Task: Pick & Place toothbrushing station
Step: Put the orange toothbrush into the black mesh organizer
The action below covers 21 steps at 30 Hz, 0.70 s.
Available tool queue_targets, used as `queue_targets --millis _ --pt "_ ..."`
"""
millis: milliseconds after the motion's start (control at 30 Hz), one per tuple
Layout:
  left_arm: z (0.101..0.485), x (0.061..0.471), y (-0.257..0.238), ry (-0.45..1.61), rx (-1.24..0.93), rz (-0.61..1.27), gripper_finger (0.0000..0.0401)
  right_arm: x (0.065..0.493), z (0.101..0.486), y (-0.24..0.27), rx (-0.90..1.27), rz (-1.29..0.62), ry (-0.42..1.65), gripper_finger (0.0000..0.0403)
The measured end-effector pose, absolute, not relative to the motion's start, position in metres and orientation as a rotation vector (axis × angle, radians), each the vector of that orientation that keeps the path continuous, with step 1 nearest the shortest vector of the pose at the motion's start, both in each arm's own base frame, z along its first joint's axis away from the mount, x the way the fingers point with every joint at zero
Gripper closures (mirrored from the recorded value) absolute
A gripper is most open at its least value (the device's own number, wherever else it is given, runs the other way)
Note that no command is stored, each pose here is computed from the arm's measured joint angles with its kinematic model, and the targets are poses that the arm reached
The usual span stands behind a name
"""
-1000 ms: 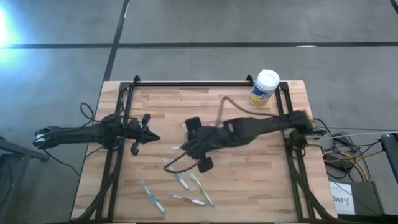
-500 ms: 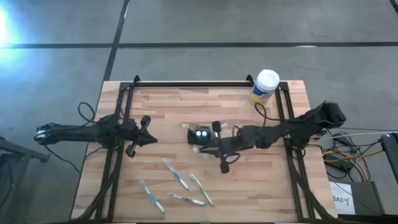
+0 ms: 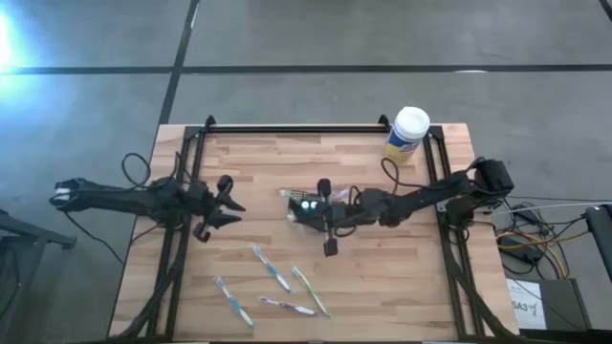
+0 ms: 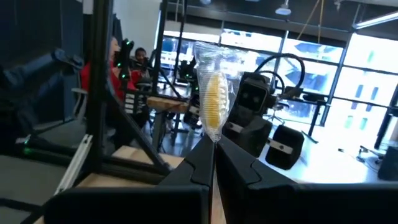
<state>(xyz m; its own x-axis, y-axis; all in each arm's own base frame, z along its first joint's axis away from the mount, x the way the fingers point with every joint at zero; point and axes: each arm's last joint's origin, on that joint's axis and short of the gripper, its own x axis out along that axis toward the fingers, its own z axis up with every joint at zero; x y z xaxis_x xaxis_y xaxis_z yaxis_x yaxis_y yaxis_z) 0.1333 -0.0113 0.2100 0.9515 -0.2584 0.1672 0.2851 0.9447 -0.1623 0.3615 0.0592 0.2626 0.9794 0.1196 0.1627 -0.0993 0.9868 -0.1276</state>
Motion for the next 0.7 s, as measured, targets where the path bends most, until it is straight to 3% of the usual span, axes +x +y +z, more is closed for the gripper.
queue_targets --millis 133,233,700 --pt "0.221 0.146 -0.014 -0.119 -0.181 -0.25 0.0196 0.375 0.264 0.056 -0.116 0.097 -0.178 0.0394" --pt "0.23 0.156 -0.015 -0.105 -0.169 -0.222 0.0164 0.384 0.266 0.055 -0.122 0.075 -0.173 0.0394" --pt "0.256 0.202 -0.021 -0.024 -0.103 -0.217 0.016 0.401 0.267 0.054 -0.187 -0.006 -0.101 0.0394"
